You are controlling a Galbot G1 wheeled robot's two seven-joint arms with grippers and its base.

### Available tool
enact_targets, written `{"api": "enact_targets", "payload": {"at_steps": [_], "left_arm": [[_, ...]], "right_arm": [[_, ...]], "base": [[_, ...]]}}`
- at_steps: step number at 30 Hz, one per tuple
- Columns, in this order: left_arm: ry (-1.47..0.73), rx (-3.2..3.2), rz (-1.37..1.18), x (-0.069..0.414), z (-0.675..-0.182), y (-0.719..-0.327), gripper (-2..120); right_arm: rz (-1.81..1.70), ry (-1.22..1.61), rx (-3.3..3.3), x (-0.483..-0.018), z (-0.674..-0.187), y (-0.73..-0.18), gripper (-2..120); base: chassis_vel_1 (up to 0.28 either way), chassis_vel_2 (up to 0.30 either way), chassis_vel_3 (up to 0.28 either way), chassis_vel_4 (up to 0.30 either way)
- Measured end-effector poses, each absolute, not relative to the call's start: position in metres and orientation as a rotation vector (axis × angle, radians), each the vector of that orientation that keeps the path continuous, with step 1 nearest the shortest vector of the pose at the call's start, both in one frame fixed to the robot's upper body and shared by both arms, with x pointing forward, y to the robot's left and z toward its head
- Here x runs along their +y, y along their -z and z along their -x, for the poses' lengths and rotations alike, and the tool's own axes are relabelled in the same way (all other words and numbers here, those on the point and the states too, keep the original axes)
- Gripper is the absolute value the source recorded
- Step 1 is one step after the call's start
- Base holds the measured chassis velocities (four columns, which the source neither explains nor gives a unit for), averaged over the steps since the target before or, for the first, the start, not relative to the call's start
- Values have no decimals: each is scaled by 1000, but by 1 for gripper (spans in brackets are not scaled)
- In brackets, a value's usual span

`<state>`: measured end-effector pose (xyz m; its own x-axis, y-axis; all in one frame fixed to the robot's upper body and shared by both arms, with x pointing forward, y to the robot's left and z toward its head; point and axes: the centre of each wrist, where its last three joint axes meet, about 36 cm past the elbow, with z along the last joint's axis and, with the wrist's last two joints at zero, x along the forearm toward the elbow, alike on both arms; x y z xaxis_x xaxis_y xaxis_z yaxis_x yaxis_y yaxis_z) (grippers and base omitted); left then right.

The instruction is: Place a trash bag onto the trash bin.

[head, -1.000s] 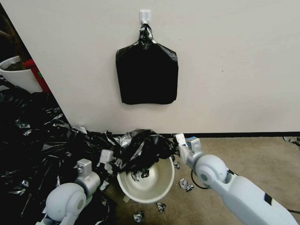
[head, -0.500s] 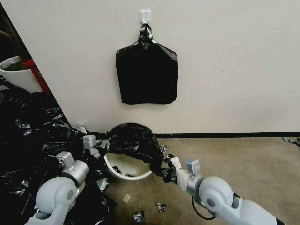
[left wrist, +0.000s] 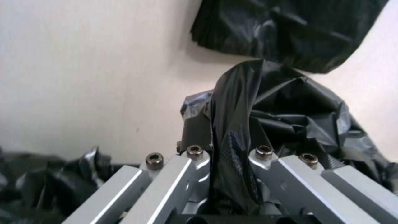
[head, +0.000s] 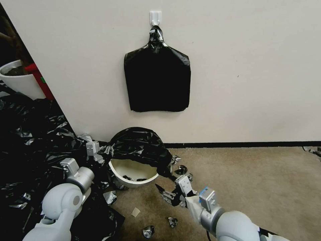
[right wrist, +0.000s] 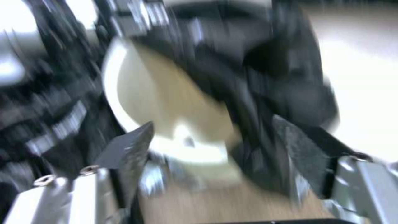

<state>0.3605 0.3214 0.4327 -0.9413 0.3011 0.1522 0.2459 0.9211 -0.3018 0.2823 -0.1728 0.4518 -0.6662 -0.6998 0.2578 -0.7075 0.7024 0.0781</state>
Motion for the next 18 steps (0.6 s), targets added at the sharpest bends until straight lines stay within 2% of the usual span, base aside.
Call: {"api": "enact_targets", "payload": {"at_steps": [1,4,7,12,18], "left_arm": [[-416,-2885,415,321,-360,-433,6],[-441,-2956,497,331,-365,-423,6],[-476,-3019,574,339,-370,-408,6],[-518,-3067,655,352,-374,-384,6],[-560,-3084,703,358,-376,-375,6]], "right_arm": [[-1117,-41,-2644,-173,-282,-452,79],[-1222,55,-2783,-183,-305,-443,93],[-1197,90,-2868,-188,-320,-439,99],[-1087,118,-2913,-194,-331,-435,100],[-1037,258,-2801,-200,-338,-429,100]], "base": [[0,0,0,0],[0,0,0,0],[0,0,0,0],[0,0,0,0],[0,0,0,0]]}}
